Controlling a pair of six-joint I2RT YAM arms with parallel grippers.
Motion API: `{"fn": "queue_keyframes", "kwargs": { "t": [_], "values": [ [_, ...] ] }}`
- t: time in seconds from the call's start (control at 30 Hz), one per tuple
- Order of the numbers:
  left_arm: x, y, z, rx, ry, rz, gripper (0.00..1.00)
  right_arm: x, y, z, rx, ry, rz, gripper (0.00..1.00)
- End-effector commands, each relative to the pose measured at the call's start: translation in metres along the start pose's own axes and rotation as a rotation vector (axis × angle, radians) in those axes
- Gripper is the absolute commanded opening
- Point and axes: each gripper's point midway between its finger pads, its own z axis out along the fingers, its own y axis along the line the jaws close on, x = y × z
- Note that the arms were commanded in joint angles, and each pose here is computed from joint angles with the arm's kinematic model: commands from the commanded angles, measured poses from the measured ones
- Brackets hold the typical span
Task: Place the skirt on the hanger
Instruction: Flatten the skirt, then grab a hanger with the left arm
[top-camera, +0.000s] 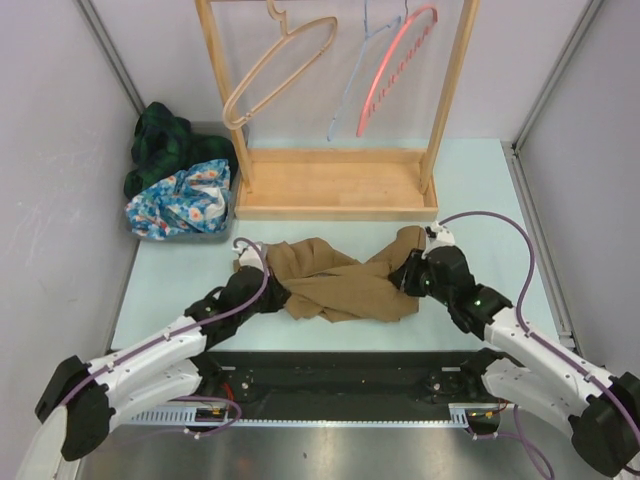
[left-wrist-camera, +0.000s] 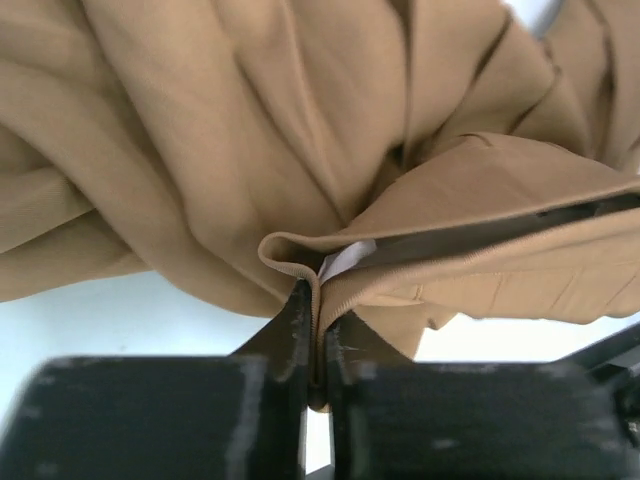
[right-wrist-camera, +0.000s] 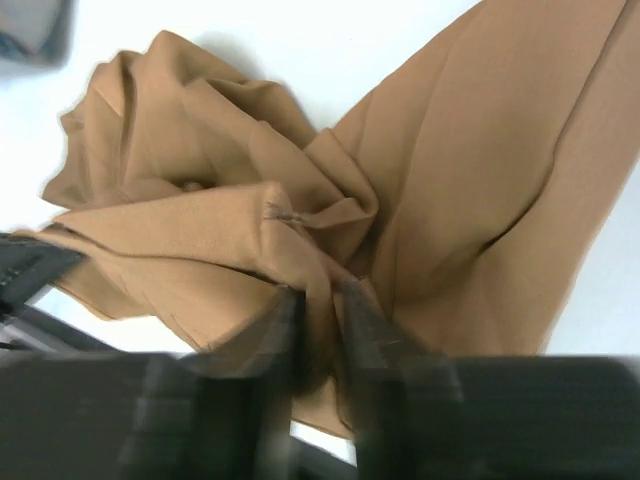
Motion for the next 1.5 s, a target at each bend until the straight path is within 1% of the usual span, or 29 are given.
{"fn": "queue_keyframes", "kwargs": {
  "t": [0.0,0.03,0.1,0.13,0.23,0.3,0.4,0.47,0.5,0.53,0.6,0.63,0.73,0.77,0.83,0.87,0.93,0.97,1.0,1.03,1.07,1.1,1.13,1.17,1.23,1.3,1.33,1.43,1.47],
  "values": [
    [0.000,0.026,0.000,-0.080,-0.019,0.051,0.19,-0.010,0.000,-0.010,0.028,-0.069,-0.083,0.45],
    [-0.003,0.022,-0.003,-0.056,-0.030,0.074,0.38,-0.011,0.006,-0.013,0.005,-0.072,-0.109,0.65],
    [-0.013,0.010,-0.011,0.005,-0.070,0.084,0.59,-0.016,0.020,-0.023,-0.040,-0.090,-0.142,0.78],
    [-0.017,0.008,-0.014,0.021,-0.086,0.103,0.72,-0.020,0.021,-0.026,-0.036,-0.099,-0.150,0.85],
    [-0.029,0.003,-0.027,0.057,-0.151,0.115,0.82,-0.042,0.030,-0.041,-0.038,-0.166,-0.179,0.90],
    [-0.038,0.005,-0.033,0.044,-0.194,0.109,0.84,-0.064,0.040,-0.049,-0.039,-0.218,-0.208,0.91],
    [-0.060,0.000,-0.046,0.040,-0.263,0.104,0.86,-0.091,0.056,-0.051,-0.028,-0.245,-0.259,0.91],
    [-0.073,-0.011,-0.052,0.058,-0.284,0.113,0.86,-0.104,0.066,-0.050,-0.022,-0.245,-0.288,0.90],
    [-0.079,-0.015,-0.054,0.061,-0.291,0.134,0.86,-0.105,0.065,-0.040,0.005,-0.220,-0.321,0.89],
    [-0.082,-0.020,-0.055,0.070,-0.288,0.142,0.86,-0.126,0.081,-0.047,-0.012,-0.257,-0.322,0.89],
    [-0.095,-0.031,-0.060,0.081,-0.298,0.164,0.86,-0.135,0.085,-0.037,0.017,-0.234,-0.351,0.88],
    [-0.098,-0.035,-0.062,0.090,-0.299,0.170,0.86,-0.155,0.098,-0.044,0.002,-0.273,-0.341,0.88],
    [-0.120,-0.056,-0.077,0.147,-0.353,0.181,0.86,-0.177,0.116,-0.045,-0.047,-0.310,-0.349,0.87],
    [-0.133,-0.065,-0.087,0.174,-0.396,0.171,0.86,-0.194,0.128,-0.053,-0.088,-0.357,-0.339,0.86],
    [-0.147,-0.074,-0.096,0.201,-0.441,0.182,0.86,-0.208,0.138,-0.052,-0.121,-0.380,-0.333,0.84],
    [-0.162,-0.085,-0.107,0.227,-0.488,0.176,0.86,-0.224,0.148,-0.058,-0.150,-0.414,-0.327,0.83],
    [-0.175,-0.096,-0.109,0.237,-0.512,0.204,0.86,-0.233,0.152,-0.053,-0.156,-0.422,-0.329,0.81],
    [-0.192,-0.106,-0.119,0.251,-0.550,0.200,0.86,-0.237,0.153,-0.053,-0.159,-0.425,-0.329,0.80],
    [-0.195,-0.110,-0.110,0.233,-0.536,0.212,0.86,-0.241,0.156,-0.055,-0.163,-0.433,-0.331,0.80],
    [-0.201,-0.114,-0.107,0.224,-0.536,0.216,0.86,-0.241,0.155,-0.052,-0.160,-0.428,-0.332,0.79],
    [-0.218,-0.124,-0.115,0.225,-0.565,0.213,0.86,-0.240,0.155,-0.052,-0.165,-0.422,-0.330,0.79],
    [-0.220,-0.128,-0.097,0.195,-0.533,0.231,0.85,-0.236,0.154,-0.049,-0.165,-0.408,-0.329,0.79],
    [-0.227,-0.133,-0.094,0.188,-0.534,0.233,0.85,-0.231,0.151,-0.048,-0.161,-0.390,-0.328,0.79],
    [-0.245,-0.145,-0.101,0.195,-0.566,0.223,0.85,-0.227,0.151,-0.049,-0.169,-0.375,-0.322,0.79],
    [-0.265,-0.159,-0.087,0.169,-0.579,0.235,0.84,-0.213,0.142,-0.044,-0.158,-0.332,-0.315,0.79],
    [-0.281,-0.162,-0.078,0.113,-0.602,0.218,0.84,-0.206,0.139,-0.049,-0.164,-0.320,-0.297,0.79],
    [-0.286,-0.163,-0.062,0.081,-0.598,0.221,0.84,-0.197,0.133,-0.047,-0.157,-0.297,-0.294,0.78],
    [-0.337,-0.187,-0.082,0.079,-0.730,0.169,0.83,-0.184,0.125,-0.051,-0.153,-0.273,-0.280,0.78],
    [-0.342,-0.190,-0.068,0.062,-0.726,0.165,0.82,-0.180,0.122,-0.052,-0.151,-0.266,-0.279,0.78]
  ]
}}
